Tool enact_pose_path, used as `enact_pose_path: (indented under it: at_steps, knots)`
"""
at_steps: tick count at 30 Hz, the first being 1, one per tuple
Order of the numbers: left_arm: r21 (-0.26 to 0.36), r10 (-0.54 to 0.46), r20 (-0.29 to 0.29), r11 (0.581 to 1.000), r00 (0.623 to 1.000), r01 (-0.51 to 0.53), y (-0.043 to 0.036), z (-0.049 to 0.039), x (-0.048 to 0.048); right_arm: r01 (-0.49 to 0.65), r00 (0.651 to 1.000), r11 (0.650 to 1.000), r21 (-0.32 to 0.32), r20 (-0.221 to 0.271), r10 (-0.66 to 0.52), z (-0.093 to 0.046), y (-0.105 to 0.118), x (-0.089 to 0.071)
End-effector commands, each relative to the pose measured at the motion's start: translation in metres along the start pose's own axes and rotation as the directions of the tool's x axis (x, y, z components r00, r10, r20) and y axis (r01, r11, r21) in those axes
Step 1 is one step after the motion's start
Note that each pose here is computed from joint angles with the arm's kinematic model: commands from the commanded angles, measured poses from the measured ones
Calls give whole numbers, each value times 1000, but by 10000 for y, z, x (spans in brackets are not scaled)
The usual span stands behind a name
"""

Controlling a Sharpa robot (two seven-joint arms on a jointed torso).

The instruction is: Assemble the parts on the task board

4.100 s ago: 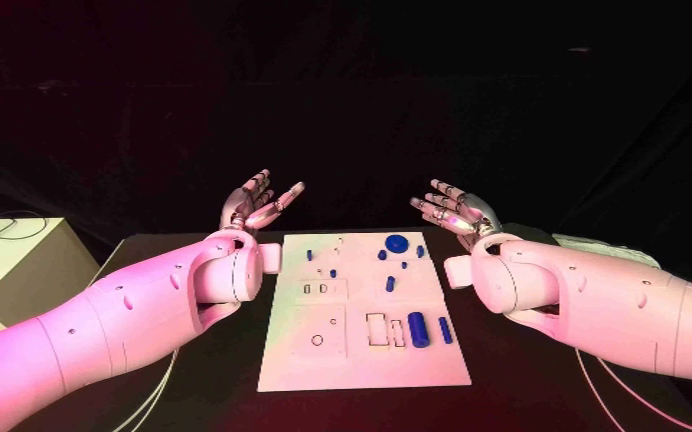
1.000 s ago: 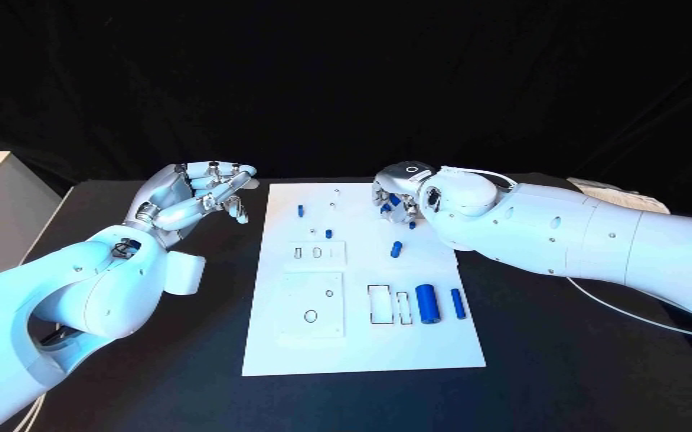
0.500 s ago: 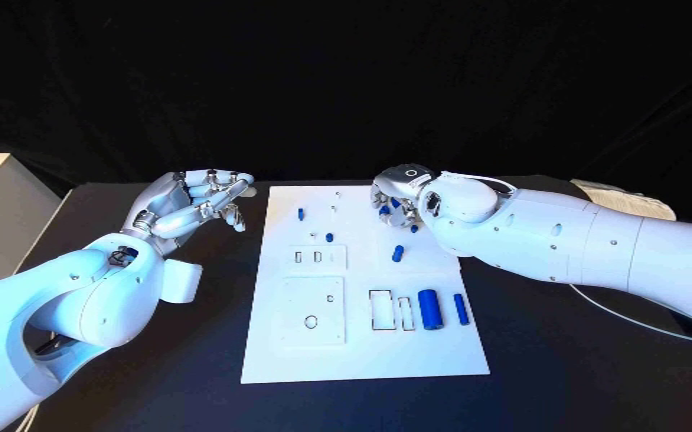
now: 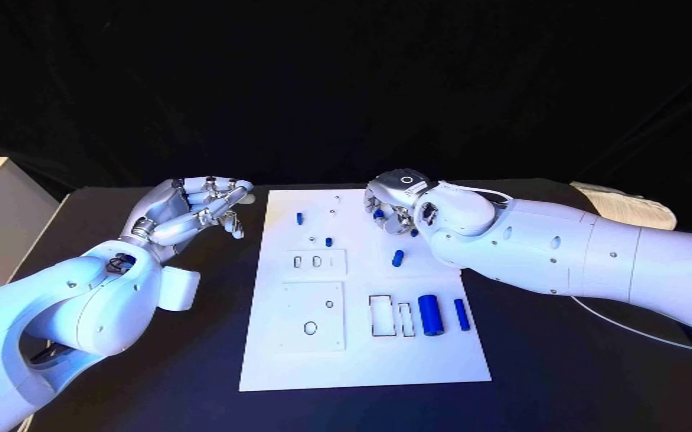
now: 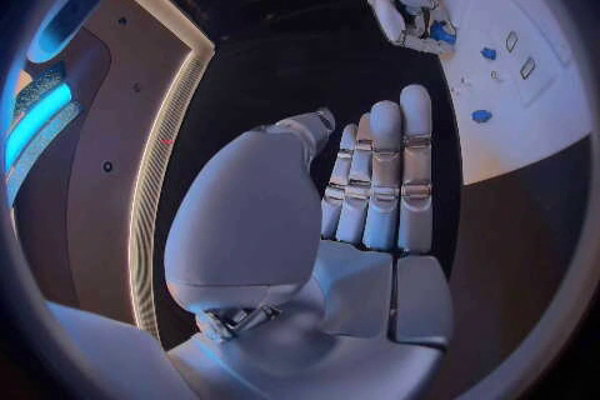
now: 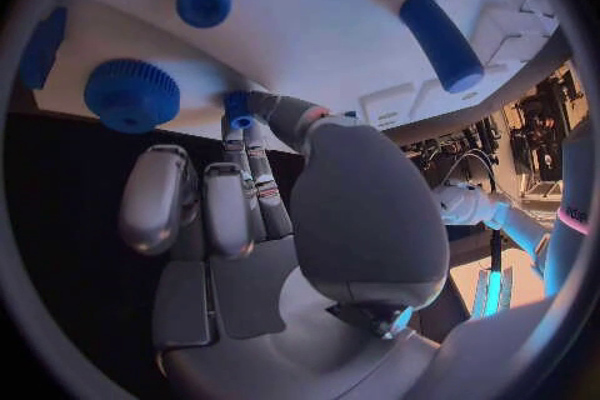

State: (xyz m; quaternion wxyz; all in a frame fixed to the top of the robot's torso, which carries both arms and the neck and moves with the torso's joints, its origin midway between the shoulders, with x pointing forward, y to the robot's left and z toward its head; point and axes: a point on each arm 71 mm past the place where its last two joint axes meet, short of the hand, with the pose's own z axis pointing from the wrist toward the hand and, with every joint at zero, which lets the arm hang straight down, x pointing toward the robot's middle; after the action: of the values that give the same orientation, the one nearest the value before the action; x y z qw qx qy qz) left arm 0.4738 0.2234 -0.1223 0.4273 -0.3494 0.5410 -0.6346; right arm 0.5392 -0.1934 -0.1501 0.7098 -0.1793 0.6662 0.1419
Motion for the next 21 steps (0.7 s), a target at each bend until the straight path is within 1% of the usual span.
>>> enact_pose_path:
  at_steps: [1,21]
  knots:
    - [4,-2,-18,1000,1000,2,-8,0,15,19,998,1000,0,54,-19,12,50,-72]
    - [5,-1,-26,1000,1000,1,-14,-2,37,43,987,999,-18,155,-40,199,308,-222]
